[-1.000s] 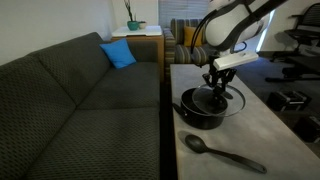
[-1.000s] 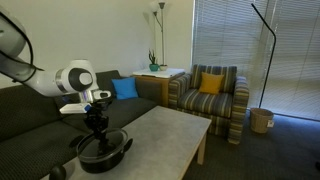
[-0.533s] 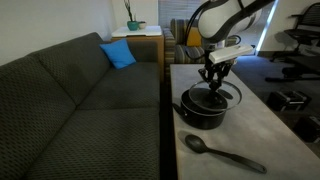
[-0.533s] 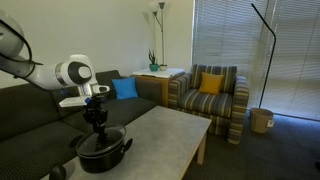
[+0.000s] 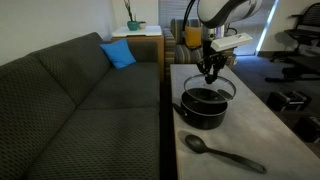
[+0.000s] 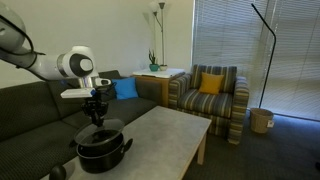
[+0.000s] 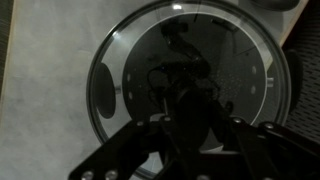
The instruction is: Uncover the pot and cover it again
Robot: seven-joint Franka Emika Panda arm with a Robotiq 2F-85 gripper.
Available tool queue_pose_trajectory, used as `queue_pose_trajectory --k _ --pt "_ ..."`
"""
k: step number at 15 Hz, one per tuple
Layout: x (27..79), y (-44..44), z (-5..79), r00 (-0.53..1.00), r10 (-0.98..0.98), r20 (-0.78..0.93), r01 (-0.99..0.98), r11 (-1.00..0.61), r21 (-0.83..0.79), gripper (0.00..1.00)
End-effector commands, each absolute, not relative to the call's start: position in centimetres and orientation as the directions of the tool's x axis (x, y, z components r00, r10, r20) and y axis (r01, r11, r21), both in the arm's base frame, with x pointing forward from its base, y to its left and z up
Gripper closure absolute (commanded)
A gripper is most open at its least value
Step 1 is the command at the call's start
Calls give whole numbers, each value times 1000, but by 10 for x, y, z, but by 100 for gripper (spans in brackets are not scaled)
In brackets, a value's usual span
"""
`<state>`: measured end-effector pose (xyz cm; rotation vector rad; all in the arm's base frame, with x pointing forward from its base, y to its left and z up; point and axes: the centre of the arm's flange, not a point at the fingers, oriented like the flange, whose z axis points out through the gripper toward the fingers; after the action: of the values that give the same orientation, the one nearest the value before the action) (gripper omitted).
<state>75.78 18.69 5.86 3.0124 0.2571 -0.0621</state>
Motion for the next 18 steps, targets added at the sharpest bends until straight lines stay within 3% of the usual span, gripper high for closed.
queue_pose_trajectory --k 1,6,18 --pt "797 180 43 968 233 -91 235 -972 17 87" --pt "798 177 20 958 259 -124 255 -966 -45 87" --pt "805 186 -16 957 287 -50 289 -955 61 87"
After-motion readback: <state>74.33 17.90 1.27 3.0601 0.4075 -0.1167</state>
